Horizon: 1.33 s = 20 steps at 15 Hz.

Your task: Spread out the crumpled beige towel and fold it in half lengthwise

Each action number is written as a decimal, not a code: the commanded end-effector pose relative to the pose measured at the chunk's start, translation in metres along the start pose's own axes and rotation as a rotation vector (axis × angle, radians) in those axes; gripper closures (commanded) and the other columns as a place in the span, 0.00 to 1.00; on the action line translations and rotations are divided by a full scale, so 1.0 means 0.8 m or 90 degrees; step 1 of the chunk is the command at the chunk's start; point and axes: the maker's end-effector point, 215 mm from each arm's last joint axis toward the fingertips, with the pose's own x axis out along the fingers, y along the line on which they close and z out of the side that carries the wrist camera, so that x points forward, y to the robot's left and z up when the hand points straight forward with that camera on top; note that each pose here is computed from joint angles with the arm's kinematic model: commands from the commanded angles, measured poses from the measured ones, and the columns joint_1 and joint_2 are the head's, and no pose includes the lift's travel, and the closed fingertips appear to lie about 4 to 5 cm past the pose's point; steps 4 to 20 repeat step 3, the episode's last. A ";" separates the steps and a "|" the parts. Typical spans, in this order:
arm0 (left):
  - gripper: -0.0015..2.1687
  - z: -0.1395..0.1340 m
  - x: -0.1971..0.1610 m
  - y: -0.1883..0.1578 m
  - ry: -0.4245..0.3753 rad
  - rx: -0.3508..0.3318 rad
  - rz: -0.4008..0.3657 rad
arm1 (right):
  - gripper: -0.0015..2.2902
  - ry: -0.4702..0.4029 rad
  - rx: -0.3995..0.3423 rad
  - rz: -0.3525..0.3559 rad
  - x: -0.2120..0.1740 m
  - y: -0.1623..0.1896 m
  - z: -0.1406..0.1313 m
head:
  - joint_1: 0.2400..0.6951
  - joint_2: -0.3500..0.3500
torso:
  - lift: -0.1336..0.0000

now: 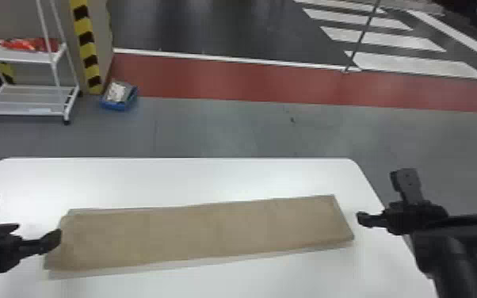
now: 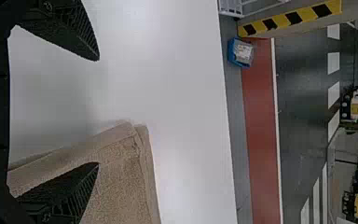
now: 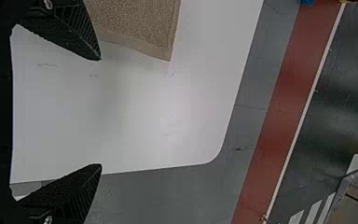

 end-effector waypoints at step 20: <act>0.04 0.004 0.001 0.000 -0.001 0.002 -0.001 | 0.03 -0.003 -0.002 0.000 0.000 0.000 0.004 | 1.00 0.19 | 1.00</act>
